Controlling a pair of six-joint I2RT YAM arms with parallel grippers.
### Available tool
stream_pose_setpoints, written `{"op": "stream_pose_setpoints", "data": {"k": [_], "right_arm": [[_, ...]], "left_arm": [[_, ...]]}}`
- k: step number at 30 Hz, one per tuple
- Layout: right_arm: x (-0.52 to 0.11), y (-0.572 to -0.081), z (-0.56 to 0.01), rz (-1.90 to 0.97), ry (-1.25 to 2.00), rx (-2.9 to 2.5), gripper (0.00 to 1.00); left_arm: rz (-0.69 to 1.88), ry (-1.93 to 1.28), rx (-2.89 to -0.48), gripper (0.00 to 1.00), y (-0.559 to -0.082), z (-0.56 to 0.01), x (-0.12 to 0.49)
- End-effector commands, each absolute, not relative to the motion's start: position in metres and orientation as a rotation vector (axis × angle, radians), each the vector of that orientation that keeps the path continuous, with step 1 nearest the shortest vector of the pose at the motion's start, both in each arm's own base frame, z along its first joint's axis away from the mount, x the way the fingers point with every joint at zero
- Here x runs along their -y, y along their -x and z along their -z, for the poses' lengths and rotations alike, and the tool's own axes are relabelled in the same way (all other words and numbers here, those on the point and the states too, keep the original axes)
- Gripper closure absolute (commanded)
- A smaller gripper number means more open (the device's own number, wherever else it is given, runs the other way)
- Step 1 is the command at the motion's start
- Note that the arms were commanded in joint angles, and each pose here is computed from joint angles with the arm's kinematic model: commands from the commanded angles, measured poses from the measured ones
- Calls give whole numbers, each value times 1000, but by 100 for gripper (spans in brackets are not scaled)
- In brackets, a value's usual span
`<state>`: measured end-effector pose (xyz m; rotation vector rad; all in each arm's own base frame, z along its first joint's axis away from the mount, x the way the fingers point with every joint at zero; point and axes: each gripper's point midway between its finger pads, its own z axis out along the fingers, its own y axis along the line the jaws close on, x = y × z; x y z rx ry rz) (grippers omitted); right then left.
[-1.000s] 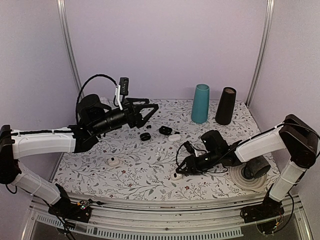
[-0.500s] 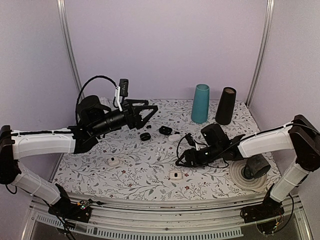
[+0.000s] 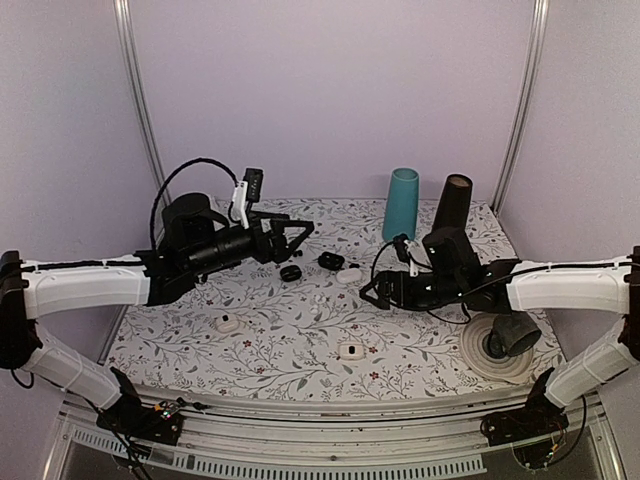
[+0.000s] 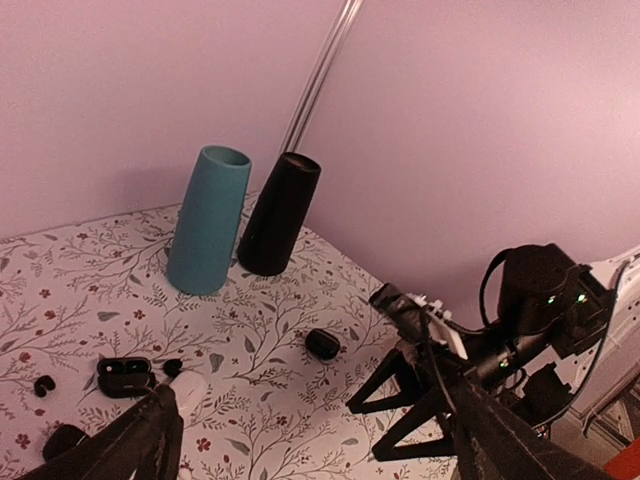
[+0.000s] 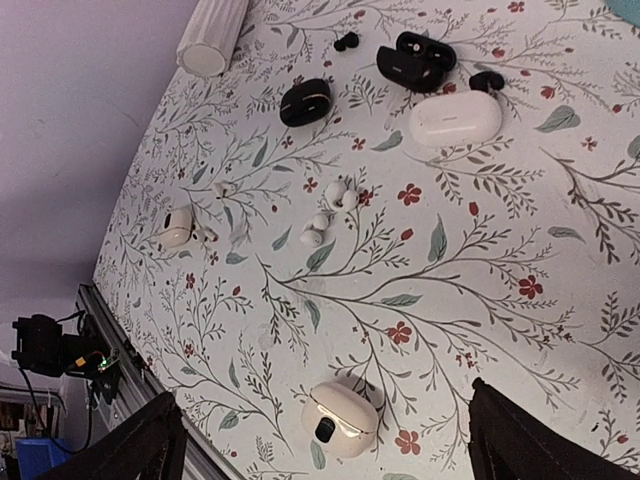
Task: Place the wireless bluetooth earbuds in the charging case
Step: Pick up the charging case from the center of the board.
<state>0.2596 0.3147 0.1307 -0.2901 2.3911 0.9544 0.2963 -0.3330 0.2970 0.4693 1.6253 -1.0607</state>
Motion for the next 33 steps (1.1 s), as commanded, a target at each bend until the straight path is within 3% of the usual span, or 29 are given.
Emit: {"op": "stream_pose_setpoints", "data": {"k": [1, 17, 26, 33], "right_arm": [[-294, -280, -163, -849, 171, -2281, 1], [-259, -282, -206, -795, 58, -2137, 1], [-256, -281, -210, -794, 61, -2124, 1], [-252, -280, -213, -785, 58, -2118, 1]], "left_arm": [[937, -454, -1798, 7, -318, -255, 331], [631, -554, -2190, 25, -367, -138, 368], [560, -612, -2237, 27, -382, -110, 387], [532, -666, -2288, 35, -397, -74, 411]]}}
